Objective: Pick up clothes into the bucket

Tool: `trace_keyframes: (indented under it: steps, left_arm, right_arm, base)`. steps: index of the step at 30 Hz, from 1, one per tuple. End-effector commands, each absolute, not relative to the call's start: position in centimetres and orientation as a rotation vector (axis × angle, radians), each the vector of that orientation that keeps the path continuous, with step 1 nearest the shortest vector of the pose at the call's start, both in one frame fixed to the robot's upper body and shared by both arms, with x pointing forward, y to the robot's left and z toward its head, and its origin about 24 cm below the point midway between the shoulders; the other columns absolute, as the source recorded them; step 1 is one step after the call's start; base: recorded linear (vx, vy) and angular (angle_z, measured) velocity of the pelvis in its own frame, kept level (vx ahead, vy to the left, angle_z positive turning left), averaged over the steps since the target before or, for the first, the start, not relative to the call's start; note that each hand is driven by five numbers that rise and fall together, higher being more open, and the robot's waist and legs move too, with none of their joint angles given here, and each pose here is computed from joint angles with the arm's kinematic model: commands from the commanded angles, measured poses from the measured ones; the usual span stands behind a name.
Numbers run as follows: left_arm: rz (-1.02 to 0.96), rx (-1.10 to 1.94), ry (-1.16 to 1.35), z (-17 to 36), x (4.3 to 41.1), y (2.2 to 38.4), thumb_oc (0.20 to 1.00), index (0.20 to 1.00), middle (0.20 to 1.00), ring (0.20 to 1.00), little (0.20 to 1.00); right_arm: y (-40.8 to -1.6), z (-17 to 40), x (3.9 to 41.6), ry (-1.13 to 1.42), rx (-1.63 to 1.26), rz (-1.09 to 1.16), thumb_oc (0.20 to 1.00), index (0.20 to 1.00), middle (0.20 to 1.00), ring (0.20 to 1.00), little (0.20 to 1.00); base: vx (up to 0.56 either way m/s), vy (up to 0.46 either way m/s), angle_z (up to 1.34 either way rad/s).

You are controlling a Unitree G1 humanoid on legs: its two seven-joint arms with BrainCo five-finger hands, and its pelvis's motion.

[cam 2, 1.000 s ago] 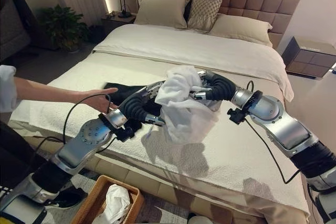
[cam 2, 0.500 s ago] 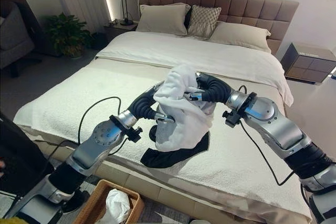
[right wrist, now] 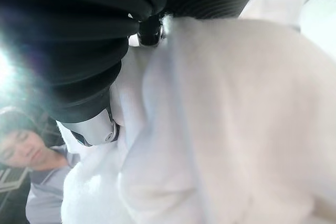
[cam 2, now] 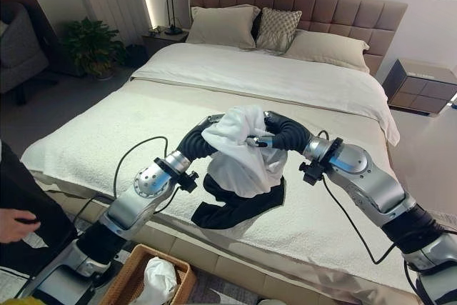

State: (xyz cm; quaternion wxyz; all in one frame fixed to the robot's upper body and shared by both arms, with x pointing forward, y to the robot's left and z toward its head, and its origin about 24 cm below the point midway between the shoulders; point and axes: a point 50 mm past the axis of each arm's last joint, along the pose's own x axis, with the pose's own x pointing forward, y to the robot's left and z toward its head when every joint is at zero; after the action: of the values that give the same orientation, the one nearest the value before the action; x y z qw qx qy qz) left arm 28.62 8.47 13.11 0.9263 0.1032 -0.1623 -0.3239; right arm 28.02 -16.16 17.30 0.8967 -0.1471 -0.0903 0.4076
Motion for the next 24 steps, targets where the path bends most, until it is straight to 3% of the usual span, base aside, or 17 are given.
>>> trace_keyframes:
  steps: [1, 2, 3, 4, 11, 24]
  left_arm:
    - [-0.713, 0.164, -0.362, 13.5, 28.7, 7.2, 0.2, 0.2, 0.2, 0.2, 0.2]
    - [-0.708, 0.163, -0.359, 13.4, 28.7, 7.4, 0.2, 0.2, 0.2, 0.2, 0.2]
    - [-0.702, 0.164, -0.355, 13.3, 28.7, 7.6, 0.2, 0.2, 0.2, 0.2, 0.2]
    - [-0.691, 0.162, -0.343, 13.0, 28.6, 7.9, 0.2, 0.2, 0.2, 0.2, 0.2]
    - [-0.64, 0.14, -0.313, 12.1, 28.2, 9.1, 0.2, 0.2, 0.2, 0.2, 0.2]
    - [-0.356, 0.039, -0.3, 10.8, 26.1, 14.4, 0.2, 0.2, 0.2, 0.2, 0.2]
  right_arm:
    - [-14.3, 20.8, 27.0, -0.398, -0.218, 0.908, 0.551, 0.551, 0.551, 0.551, 0.551]
    - [-14.3, 20.7, 27.0, -0.401, -0.213, 0.902, 0.78, 0.78, 0.78, 0.78, 0.78]
    - [-14.5, 20.8, 27.0, -0.408, -0.219, 0.889, 0.78, 0.78, 0.78, 0.78, 0.78]
    - [-14.8, 20.7, 27.0, -0.413, -0.215, 0.865, 1.0, 1.0, 1.0, 1.0, 1.0]
    - [-16.6, 20.5, 27.3, -0.421, -0.245, 0.739, 1.0, 1.0, 1.0, 1.0, 1.0]
    - [-24.3, 17.4, 29.5, -0.394, -0.221, 0.077, 1.0, 1.0, 1.0, 1.0, 1.0]
  base:
    - [0.0, 0.0, 0.0]
    - [0.0, 0.0, 0.0]
    - [0.0, 0.0, 0.0]
    - [0.0, 0.0, 0.0]
    - [0.0, 0.0, 0.0]
    - [0.0, -0.005, 0.04]
